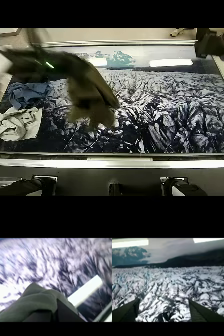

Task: Fold the clothes and pants, and hang the long-sleeved shirts on hangers.

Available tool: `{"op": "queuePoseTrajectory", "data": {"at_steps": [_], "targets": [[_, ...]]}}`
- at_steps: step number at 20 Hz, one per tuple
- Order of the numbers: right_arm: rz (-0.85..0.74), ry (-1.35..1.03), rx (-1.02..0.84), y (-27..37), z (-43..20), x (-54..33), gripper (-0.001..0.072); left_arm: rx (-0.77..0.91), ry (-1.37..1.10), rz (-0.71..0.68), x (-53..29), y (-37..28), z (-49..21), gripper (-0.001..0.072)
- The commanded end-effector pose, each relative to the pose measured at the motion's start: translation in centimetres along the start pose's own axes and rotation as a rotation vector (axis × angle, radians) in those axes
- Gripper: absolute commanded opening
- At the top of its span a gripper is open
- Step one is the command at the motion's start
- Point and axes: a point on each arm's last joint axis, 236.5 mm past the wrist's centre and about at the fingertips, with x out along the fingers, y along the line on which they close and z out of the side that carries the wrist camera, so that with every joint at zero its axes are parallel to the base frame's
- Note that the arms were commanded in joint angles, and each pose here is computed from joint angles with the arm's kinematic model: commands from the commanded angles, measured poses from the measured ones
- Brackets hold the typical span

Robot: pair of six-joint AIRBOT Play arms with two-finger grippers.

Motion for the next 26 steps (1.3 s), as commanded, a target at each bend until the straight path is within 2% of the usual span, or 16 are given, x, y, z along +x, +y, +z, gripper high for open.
{"op": "queuePoseTrajectory", "data": {"at_steps": [1, 2, 3, 4, 5, 8, 11, 13, 15, 18, 21, 23, 26], "targets": [[-0.027, 0.248, -0.002, -0.6, -5.8, -0.5, 0.0673, -0.103, 0.188, -0.013, 8.6, -3.7, -9.5, 0.0021], [-0.032, 0.320, 0.001, -0.7, -7.3, -0.3, 0.0673, -0.177, 0.228, 0.001, 11.5, -3.4, -12.4, 0.0022], [-0.037, 0.379, 0.000, -0.8, -8.6, 0.0, 0.0675, -0.245, 0.281, 0.009, 13.9, -3.4, -15.2, 0.0144], [-0.042, 0.431, 0.000, -0.9, -9.6, 0.6, 0.0676, -0.296, 0.339, -0.012, 15.4, -3.8, -17.0, 0.0642], [-0.045, 0.471, 0.000, -1.0, -10.4, 1.4, 0.0676, -0.329, 0.383, -0.029, 16.0, -3.8, -17.7, 0.0720], [-0.018, 0.615, 0.008, -0.4, -14.3, 4.5, 0.0676, -0.293, 0.360, 0.027, 13.5, 2.4, -13.5, 0.0720], [0.080, 0.846, 0.071, 1.8, -23.4, 7.7, 0.0680, -0.414, 0.311, 0.141, 6.7, 13.0, -9.2, 0.0719], [0.175, 0.967, 0.140, 4.0, -29.7, 8.6, 0.0688, -0.522, 0.434, 0.186, 2.8, 18.1, -13.3, 0.0718], [0.244, 1.060, 0.217, 5.7, -35.1, 8.7, 0.0695, -0.683, 0.569, 0.188, 0.8, 20.5, -19.6, 0.0716], [0.236, 1.128, 0.289, 5.9, -40.6, 8.5, 0.0691, -0.888, 0.607, 0.085, 2.7, 19.7, -26.2, 0.0716], [0.238, 1.165, 0.340, 6.3, -43.3, 8.0, 0.0680, -1.004, 0.528, -0.013, 7.0, 16.8, -28.8, 0.0715], [0.259, 1.176, 0.358, 6.9, -43.6, 7.7, 0.0677, -0.991, 0.501, -0.061, 9.1, 14.8, -29.5, 0.0714], [0.257, 1.149, 0.367, 6.9, -43.3, 8.3, 0.0674, -0.951, 0.526, -0.059, 11.1, 13.1, -30.3, 0.0713]]}}
